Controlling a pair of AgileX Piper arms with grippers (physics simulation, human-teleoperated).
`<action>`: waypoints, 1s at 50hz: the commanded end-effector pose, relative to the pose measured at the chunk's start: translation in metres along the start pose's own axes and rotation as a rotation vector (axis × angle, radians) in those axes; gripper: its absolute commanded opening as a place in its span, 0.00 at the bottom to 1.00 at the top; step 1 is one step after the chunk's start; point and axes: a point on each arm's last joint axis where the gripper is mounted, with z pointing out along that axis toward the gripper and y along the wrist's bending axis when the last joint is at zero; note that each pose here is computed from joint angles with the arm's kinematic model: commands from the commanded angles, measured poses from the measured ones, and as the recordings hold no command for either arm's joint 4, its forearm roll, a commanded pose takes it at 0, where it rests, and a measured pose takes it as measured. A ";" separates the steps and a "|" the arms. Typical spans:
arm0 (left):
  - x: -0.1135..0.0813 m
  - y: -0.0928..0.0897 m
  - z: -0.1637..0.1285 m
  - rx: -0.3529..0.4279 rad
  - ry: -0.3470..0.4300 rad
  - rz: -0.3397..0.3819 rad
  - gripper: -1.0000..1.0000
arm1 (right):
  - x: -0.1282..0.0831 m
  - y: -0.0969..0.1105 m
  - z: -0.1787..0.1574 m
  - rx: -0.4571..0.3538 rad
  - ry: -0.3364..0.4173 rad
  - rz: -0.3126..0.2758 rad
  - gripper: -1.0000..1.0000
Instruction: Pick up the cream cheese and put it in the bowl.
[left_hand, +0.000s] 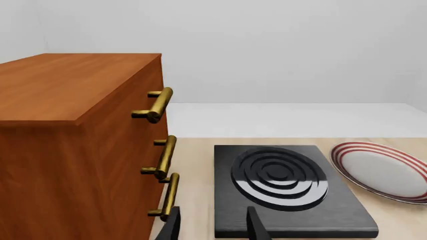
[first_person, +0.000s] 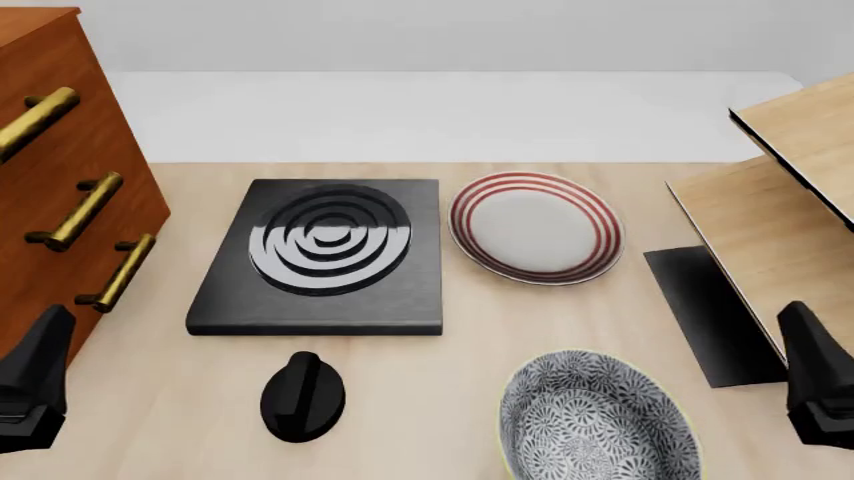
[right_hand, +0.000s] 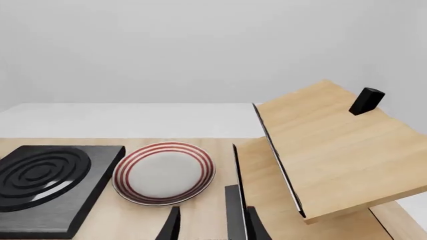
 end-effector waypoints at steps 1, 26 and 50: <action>0.000 0.000 0.000 0.000 0.000 0.000 1.00 | 0.000 0.005 -0.001 -0.085 0.020 -0.041 1.00; 0.000 0.000 0.000 0.000 0.000 0.000 1.00 | -0.039 0.042 0.020 -0.518 0.093 -0.170 1.00; 0.000 0.000 0.000 0.000 0.000 0.000 1.00 | -0.028 0.132 0.052 -0.920 0.219 -0.281 1.00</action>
